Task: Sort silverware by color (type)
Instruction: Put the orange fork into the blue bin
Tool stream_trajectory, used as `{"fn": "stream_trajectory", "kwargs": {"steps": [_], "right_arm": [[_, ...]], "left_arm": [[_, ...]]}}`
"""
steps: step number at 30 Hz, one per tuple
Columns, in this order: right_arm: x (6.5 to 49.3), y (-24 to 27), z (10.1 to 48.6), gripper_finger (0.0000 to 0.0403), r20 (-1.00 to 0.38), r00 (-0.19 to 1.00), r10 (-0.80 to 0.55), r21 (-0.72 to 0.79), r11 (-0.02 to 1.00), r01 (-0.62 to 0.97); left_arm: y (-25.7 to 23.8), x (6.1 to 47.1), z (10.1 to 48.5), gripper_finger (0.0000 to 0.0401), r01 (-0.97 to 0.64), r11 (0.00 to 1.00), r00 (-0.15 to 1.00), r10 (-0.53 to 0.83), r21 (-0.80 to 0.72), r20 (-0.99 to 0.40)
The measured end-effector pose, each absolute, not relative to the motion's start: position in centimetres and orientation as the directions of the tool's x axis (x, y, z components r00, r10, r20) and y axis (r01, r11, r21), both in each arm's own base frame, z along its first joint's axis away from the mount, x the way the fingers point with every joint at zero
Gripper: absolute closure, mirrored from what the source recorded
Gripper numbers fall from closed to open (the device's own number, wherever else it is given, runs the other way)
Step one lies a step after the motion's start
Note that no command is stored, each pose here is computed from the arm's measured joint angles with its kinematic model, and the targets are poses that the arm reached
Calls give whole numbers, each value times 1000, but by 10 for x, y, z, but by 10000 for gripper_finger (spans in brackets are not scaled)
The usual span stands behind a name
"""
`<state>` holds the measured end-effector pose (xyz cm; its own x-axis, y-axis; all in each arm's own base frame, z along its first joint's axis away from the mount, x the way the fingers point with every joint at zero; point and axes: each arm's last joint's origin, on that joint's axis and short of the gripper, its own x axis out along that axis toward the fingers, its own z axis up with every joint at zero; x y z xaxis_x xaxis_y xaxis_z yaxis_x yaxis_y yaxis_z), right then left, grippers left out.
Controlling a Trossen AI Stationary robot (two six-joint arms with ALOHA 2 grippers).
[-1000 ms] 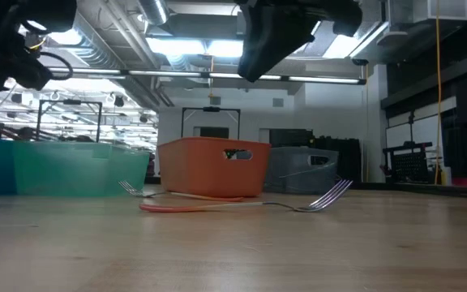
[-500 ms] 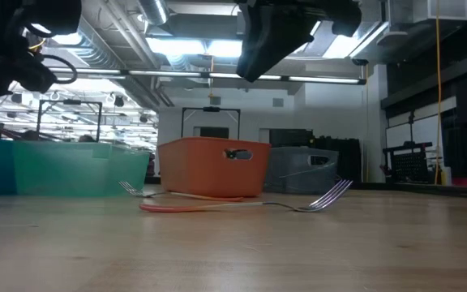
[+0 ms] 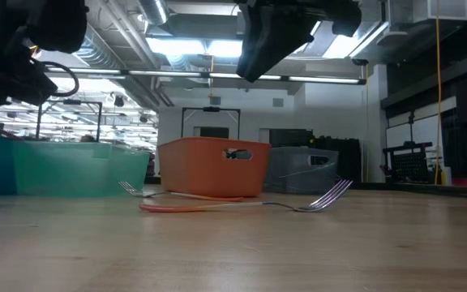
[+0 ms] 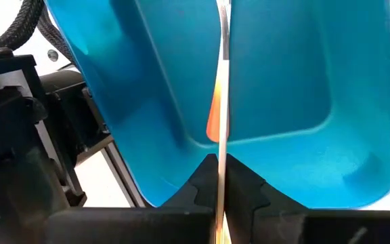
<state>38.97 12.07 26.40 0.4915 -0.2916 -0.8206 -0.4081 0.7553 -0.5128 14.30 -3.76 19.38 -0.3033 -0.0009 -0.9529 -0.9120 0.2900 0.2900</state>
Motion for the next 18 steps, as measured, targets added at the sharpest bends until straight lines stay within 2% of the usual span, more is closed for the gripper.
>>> {"fn": "stream_trajectory", "kwargs": {"steps": [12,18], "right_arm": [[390,121,264,317,-821,492,-289,-511,756,-409],[390,122,263,317,-841,485,-239,-469,770,-433]], "left_arm": [[-37,144,193,395,-909,289,-311,11,300,-950],[-37,144,193,373,-909,290,-311,11,300,-950]]}}
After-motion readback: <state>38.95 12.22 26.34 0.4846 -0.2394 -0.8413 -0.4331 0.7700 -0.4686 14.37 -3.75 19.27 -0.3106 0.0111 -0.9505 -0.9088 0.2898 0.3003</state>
